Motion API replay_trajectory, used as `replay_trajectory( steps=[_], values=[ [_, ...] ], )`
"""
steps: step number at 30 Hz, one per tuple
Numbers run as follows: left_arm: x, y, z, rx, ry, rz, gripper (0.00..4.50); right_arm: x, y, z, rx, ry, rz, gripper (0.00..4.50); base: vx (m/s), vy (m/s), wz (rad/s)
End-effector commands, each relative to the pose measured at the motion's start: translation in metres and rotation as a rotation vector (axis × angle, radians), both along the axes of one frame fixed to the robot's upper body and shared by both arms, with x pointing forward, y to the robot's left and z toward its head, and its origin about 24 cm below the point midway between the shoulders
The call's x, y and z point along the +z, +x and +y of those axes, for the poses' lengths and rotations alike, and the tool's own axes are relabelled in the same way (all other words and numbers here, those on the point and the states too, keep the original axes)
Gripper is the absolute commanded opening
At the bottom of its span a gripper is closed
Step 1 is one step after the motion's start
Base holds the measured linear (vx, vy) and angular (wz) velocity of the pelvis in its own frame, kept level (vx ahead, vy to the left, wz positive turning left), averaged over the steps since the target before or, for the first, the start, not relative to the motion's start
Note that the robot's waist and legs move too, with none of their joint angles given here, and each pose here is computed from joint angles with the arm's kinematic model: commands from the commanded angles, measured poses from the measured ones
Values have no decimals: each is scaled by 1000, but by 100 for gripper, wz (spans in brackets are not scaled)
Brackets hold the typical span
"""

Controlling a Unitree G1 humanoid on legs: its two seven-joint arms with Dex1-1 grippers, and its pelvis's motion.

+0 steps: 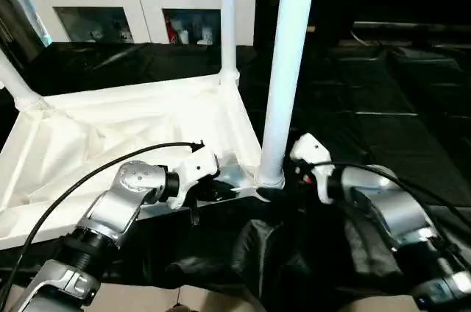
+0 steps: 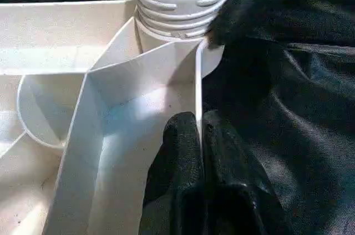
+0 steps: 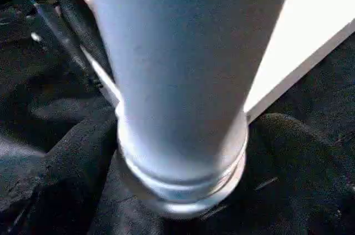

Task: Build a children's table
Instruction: Rotate leg to tighten

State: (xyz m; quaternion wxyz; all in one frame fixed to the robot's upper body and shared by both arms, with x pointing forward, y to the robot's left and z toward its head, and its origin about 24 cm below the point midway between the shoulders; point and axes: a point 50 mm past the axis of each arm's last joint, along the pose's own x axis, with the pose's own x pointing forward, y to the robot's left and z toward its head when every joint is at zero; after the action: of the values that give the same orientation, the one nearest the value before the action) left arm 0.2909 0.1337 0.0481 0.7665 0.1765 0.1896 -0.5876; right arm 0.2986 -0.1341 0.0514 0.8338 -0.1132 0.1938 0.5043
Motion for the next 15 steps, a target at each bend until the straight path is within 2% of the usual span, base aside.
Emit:
replay_trajectory(
  steps=[1, 2, 10, 11, 15],
  values=[
    [3, 1, 0, 1, -9, -14, 0, 2, 7, 2, -15, -4, -29, 411, 0, 0, 0],
    [3, 2, 1, -6, 1, -15, 0, 1, 10, 5, -16, 0, -42, 408, 0, 0, 0],
    [0, 1, 2, -24, 18, -4, 0, 3, 11, 8, 14, 29, -40, 355, 0, 0, 0],
    [0, 1, 1, -26, 17, -1, 0, 2, 12, 8, 17, 29, -35, 333, 0, 0, 0],
    [-2, 3, 0, -16, 20, 4, 0, -2, 12, 10, 9, 40, -24, 315, 0, 0, 0]
  ],
)
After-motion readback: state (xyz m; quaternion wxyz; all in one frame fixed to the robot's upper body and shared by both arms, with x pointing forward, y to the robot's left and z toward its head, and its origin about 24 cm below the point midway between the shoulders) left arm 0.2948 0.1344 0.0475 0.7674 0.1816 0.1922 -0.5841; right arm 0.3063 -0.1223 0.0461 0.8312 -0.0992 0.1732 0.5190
